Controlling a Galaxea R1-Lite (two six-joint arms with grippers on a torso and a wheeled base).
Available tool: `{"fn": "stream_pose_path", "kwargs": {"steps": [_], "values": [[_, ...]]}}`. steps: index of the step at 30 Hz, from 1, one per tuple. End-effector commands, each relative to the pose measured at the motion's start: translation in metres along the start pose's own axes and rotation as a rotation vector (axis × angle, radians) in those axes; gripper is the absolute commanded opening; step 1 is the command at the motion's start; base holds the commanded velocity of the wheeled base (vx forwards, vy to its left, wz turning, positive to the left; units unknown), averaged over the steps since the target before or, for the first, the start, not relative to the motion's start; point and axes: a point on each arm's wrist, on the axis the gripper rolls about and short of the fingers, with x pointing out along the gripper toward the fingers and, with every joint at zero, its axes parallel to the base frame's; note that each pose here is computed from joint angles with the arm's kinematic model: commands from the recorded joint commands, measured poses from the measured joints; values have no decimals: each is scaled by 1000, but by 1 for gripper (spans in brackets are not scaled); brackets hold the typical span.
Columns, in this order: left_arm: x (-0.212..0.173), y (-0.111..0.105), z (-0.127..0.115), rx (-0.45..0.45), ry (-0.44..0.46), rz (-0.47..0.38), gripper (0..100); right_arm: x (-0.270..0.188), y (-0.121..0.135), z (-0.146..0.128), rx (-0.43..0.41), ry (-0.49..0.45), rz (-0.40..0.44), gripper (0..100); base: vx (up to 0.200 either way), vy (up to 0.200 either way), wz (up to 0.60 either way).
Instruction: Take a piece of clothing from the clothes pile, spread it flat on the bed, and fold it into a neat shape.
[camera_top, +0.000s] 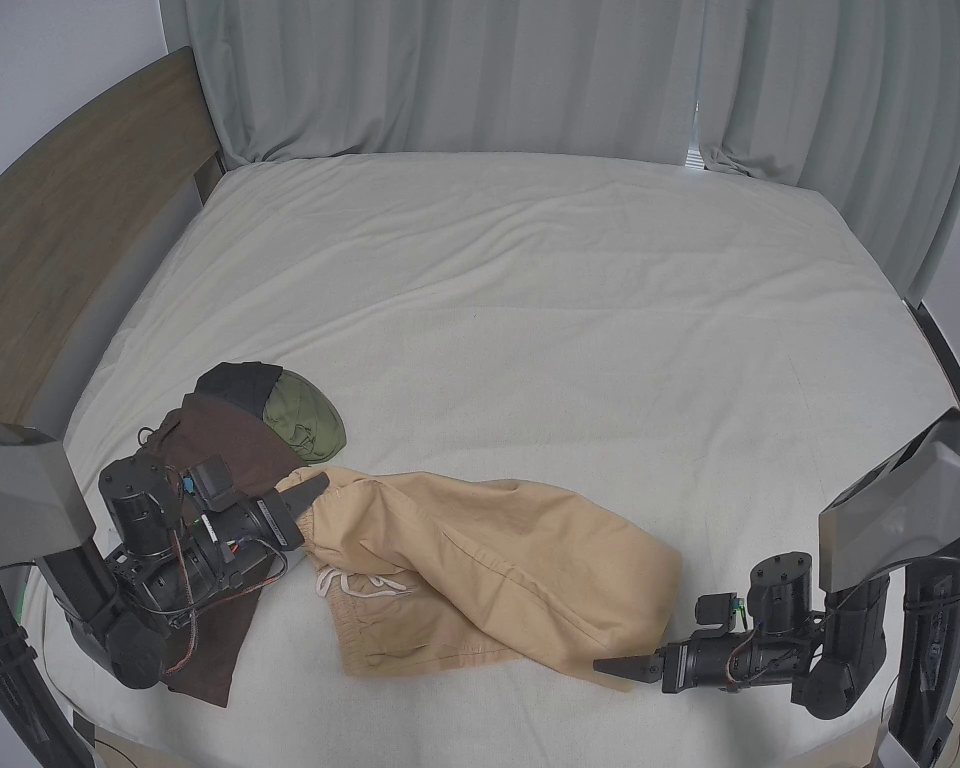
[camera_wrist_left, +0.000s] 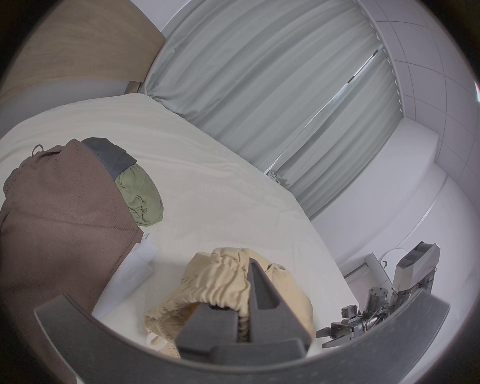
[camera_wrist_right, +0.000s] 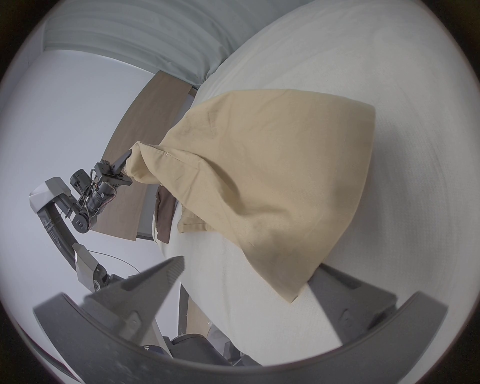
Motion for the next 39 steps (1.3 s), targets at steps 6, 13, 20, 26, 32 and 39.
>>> {"fn": "stream_pose_path", "kwargs": {"steps": [6,13,20,26,32,39], "values": [[2,2,-2,-3,8,5,0,-1,2,4,-9,-19,13,0,0,0,0],[1,6,-1,-7,4,17,0,-17,11,42,-13,-203,56,0,0,0,0],[-2,12,-1,-14,29,4,0,-29,5,73,2,-344,61,0,0,0,0],[-4,23,-1,-27,42,18,0,-28,2,81,29,-371,68,0,0,0,0],[-4,26,-2,-32,47,24,0,-26,4,76,47,-335,90,0,0,0,0],[-3,26,-2,-29,43,22,0,-20,2,69,58,-289,99,100,0,0,0]]}}
